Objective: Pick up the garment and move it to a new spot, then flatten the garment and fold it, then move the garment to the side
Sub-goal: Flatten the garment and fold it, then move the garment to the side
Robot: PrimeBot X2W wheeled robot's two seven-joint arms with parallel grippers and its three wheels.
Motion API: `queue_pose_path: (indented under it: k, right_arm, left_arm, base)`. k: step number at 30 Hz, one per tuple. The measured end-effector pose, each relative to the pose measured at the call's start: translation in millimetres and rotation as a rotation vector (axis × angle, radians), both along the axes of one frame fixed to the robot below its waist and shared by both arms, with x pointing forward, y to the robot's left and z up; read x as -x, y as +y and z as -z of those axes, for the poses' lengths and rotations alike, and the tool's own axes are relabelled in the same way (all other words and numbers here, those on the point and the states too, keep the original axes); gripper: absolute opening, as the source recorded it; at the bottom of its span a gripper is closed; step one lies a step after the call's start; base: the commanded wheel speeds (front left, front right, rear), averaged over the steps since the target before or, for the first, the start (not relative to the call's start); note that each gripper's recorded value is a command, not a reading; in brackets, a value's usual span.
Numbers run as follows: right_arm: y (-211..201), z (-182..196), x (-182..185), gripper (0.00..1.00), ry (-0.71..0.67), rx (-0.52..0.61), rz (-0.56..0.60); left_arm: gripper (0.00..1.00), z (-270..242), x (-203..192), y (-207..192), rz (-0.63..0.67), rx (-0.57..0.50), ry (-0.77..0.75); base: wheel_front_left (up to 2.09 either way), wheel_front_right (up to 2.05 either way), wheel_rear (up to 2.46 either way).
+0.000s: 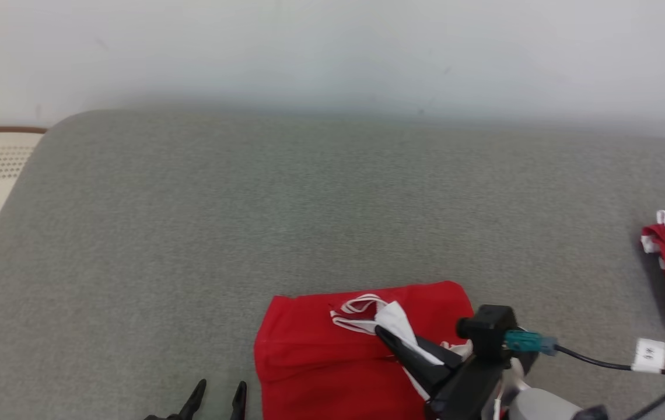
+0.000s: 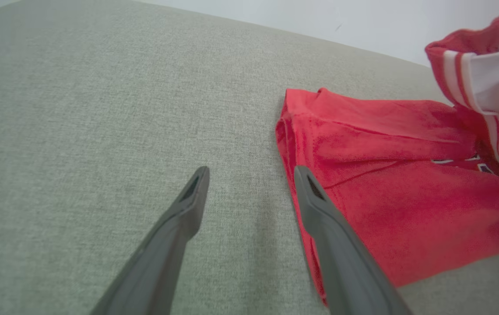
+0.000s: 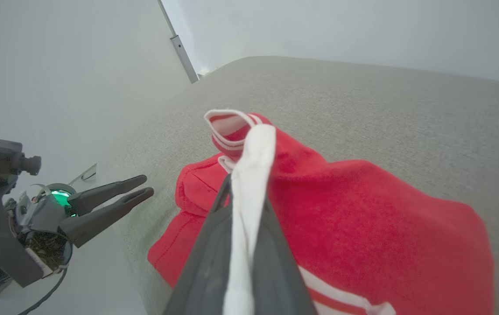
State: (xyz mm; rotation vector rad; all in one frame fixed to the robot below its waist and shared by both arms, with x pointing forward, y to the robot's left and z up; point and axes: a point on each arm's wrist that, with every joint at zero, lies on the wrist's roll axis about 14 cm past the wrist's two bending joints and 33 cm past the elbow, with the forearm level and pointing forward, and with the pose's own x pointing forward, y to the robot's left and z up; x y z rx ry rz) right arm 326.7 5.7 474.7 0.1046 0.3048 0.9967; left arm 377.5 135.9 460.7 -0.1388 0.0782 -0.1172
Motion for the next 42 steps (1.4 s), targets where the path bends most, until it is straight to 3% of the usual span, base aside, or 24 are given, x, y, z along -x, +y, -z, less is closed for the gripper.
queue_pose_path:
  k: [14,15,16,17,18,23,28,35,42]
  right_arm:
    - [78.9,18.4,-12.8,0.03,-0.036,0.041,-0.176]
    - [78.9,18.4,-12.8,0.25,-0.036,0.041,-0.176]
    - [84.8,20.5,-11.0,0.25,-0.031,0.045,-0.19]
    - [90.8,19.2,-10.6,0.69,-0.015,0.024,-0.19]
    - [96.9,17.6,-10.1,1.0,0.013,-0.004,-0.183]
    - [101.2,-5.6,-34.3,1.0,0.004,-0.096,-0.133]
    - [41.7,-34.0,-88.8,1.0,-0.048,-0.174,0.09]
    - [-30.8,12.0,-80.1,1.0,0.041,-0.118,0.286]
    - [-42.1,57.6,-53.1,1.0,0.157,-0.053,0.311]
  left_arm:
    - [1.0,11.7,41.3,48.9,-0.161,-0.001,0.042]
    - [1.0,11.7,41.3,48.9,-0.161,-0.001,0.042]
    - [1.0,13.0,44.4,52.1,-0.173,0.0,0.047]
    - [1.0,14.7,47.5,55.2,-0.186,0.004,0.053]
    - [1.0,15.6,49.6,58.5,-0.201,0.008,0.056]
    - [1.0,17.5,49.8,63.9,-0.224,0.009,0.064]
    - [1.0,12.6,37.3,55.7,-0.196,0.006,0.047]
    - [1.0,6.7,23.0,43.2,-0.151,0.0,0.026]
    - [1.0,5.3,20.3,41.8,-0.14,-0.011,0.02]
  base:
    - [0.0,0.0,0.0]
    - [0.0,0.0,0.0]
    - [0.0,0.0,0.0]
    - [0.0,0.0,0.0]
    - [0.0,0.0,0.0]
    - [0.0,0.0,0.0]
    - [0.0,0.0,0.0]
    - [0.0,0.0,0.0]
    - [0.0,0.0,0.0]
